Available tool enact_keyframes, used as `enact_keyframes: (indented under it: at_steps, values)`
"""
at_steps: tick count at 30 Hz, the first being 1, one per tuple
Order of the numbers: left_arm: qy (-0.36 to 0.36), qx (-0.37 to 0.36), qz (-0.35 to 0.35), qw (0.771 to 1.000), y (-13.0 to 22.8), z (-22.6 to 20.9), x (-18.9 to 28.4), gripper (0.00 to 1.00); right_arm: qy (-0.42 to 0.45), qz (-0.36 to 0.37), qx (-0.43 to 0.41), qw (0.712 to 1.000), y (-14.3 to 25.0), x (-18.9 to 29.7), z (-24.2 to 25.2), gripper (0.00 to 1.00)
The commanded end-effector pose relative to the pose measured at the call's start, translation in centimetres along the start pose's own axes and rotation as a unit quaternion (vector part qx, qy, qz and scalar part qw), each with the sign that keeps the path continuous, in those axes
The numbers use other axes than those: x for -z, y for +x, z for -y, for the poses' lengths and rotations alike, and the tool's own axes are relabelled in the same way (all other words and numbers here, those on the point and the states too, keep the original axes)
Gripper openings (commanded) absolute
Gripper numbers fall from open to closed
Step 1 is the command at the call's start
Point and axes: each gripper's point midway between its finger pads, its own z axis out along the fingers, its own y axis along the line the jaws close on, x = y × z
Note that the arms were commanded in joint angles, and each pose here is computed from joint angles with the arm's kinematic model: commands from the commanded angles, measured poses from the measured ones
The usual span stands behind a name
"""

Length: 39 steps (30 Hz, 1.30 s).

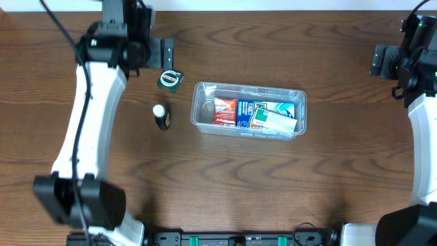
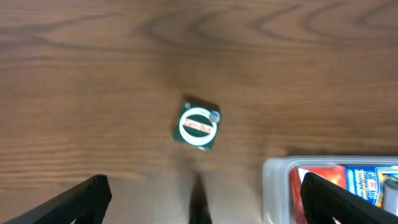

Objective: Pack container
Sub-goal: 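Lower the left gripper onto the green Zam-Buk tin and grasp it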

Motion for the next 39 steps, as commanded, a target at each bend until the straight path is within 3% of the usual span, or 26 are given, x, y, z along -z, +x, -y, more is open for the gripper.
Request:
enact_keyframes:
  at_steps: [1,15,27,39]
  values:
    - [-0.001,-0.012,-0.038,0.999,-0.3,-1.2,-2.9,0.98,0.005,-0.001,-0.009,1.0,0.1,0.0,0.4,0.99]
    - [0.0,-0.057,-0.129,0.99,1.8,-2.3,-10.4,0.98,0.005,-0.001,-0.009,1.0,0.1,0.0,0.4,0.99]
    - [0.006,-0.054,-0.196,0.979,5.5,-2.6,-15.0,0.98,0.005,-0.001,-0.009,1.0,0.1,0.0,0.4,0.99]
    - [0.014,-0.079,-0.217,0.973,6.8,-2.1,-16.4,0.98,0.005,-0.001,-0.009,1.0,0.1,0.0,0.4,0.99]
